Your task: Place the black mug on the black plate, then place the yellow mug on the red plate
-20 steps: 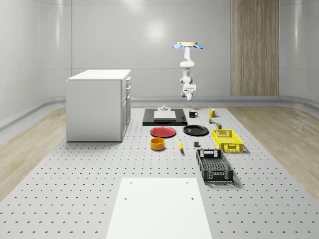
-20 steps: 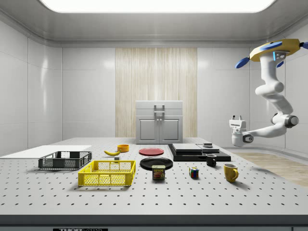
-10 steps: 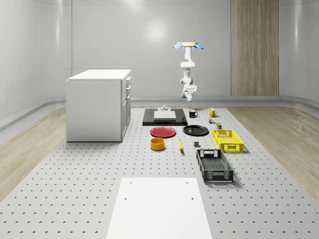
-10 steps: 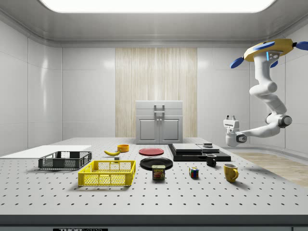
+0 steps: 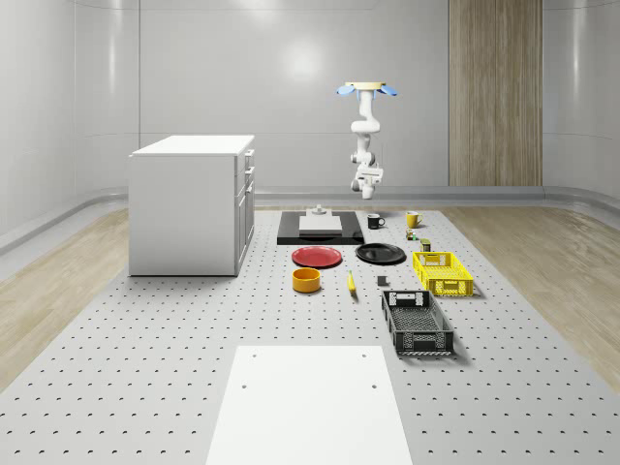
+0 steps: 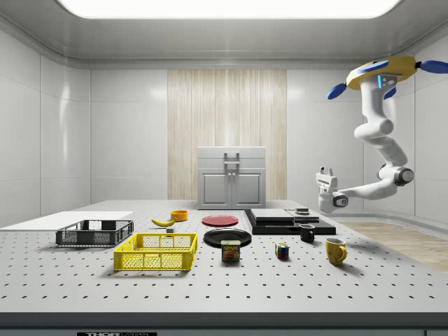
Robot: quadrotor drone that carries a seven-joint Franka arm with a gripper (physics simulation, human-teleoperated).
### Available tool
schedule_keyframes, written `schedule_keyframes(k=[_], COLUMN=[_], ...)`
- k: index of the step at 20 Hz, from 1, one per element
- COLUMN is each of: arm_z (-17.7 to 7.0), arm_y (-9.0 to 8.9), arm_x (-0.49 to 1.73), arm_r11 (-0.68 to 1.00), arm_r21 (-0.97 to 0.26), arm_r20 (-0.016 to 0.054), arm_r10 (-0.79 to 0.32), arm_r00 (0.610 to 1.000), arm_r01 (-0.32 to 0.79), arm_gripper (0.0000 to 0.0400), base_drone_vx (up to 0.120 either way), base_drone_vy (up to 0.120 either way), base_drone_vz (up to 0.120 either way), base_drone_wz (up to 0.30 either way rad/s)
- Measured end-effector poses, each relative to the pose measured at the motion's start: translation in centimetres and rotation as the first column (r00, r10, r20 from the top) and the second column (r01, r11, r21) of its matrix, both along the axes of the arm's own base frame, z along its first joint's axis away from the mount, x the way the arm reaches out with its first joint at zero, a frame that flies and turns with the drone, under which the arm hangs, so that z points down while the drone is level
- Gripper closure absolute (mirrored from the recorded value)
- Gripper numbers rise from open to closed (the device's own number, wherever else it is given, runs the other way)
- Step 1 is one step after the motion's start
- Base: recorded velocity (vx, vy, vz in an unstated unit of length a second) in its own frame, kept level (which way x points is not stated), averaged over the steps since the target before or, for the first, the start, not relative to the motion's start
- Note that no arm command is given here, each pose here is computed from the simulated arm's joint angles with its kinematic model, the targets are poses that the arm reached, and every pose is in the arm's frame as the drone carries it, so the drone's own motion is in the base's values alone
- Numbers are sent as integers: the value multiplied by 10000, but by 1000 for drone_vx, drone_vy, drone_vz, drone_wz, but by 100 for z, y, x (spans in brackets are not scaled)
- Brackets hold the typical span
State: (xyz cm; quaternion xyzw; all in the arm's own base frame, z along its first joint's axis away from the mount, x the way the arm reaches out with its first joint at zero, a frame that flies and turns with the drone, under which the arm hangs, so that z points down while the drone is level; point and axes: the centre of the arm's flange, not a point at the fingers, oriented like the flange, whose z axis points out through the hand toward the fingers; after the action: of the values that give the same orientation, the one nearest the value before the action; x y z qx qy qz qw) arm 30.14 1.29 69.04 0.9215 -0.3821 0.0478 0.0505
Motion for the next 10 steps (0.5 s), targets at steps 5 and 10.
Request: schedule_keyframes(k=[5,10], arm_z=[-37,-218], arm_y=[166,496], arm_x=[-3,0], arm_r11=[9854,8517], arm_r21=[-1704,-5237], arm_r20=[39,101], arm_r10=[-46,-138], arm_r00=[10000,9999], arm_r01=[52,170], arm_gripper=[0,0], base_drone_vx=[120,16], base_drone_vy=[0,0], base_drone_vz=[0,0], base_drone_wz=[0,0])
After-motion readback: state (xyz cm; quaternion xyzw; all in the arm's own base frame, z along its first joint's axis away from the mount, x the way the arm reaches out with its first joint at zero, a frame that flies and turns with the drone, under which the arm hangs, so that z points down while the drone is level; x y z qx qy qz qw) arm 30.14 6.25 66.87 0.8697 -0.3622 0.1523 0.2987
